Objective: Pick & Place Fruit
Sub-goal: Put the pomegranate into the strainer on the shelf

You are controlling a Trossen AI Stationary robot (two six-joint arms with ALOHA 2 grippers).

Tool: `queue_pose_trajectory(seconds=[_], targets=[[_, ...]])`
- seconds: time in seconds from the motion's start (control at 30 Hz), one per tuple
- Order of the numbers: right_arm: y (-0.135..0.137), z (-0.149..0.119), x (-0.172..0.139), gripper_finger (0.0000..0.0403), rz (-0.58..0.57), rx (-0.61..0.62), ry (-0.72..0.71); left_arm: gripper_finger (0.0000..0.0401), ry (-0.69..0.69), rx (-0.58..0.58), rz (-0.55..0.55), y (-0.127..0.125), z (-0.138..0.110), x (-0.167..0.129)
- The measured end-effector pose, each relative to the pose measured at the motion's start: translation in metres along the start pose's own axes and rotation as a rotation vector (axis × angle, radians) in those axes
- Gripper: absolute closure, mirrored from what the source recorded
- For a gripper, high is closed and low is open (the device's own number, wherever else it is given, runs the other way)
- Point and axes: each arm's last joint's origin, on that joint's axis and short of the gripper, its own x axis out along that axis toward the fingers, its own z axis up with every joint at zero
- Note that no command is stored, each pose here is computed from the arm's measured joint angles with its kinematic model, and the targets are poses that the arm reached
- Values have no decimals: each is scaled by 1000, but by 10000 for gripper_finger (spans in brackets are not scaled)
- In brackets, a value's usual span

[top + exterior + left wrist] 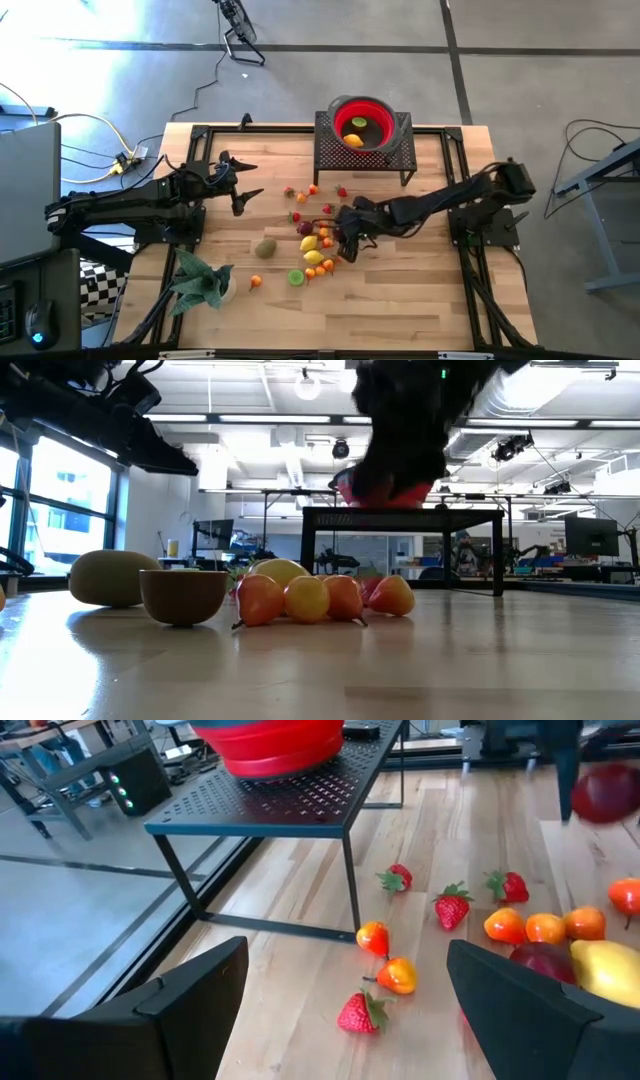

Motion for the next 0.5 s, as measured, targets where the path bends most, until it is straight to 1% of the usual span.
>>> queue_pose_trajectory(seconds=[0.13,0.3,0.43,0.5], targets=[[-6,15,-27,204,-32,32,-120,64,0,0,0,0,0,0],[-19,36,-64,208,-51,93,-306,64,-1,-1,1,0,0,0],[-29,51,-88,207,-78,88,-443,64,-1,-1,4,0,0,0],[-37,57,-97,207,-112,65,-494,64,0,-1,4,0,0,0]])
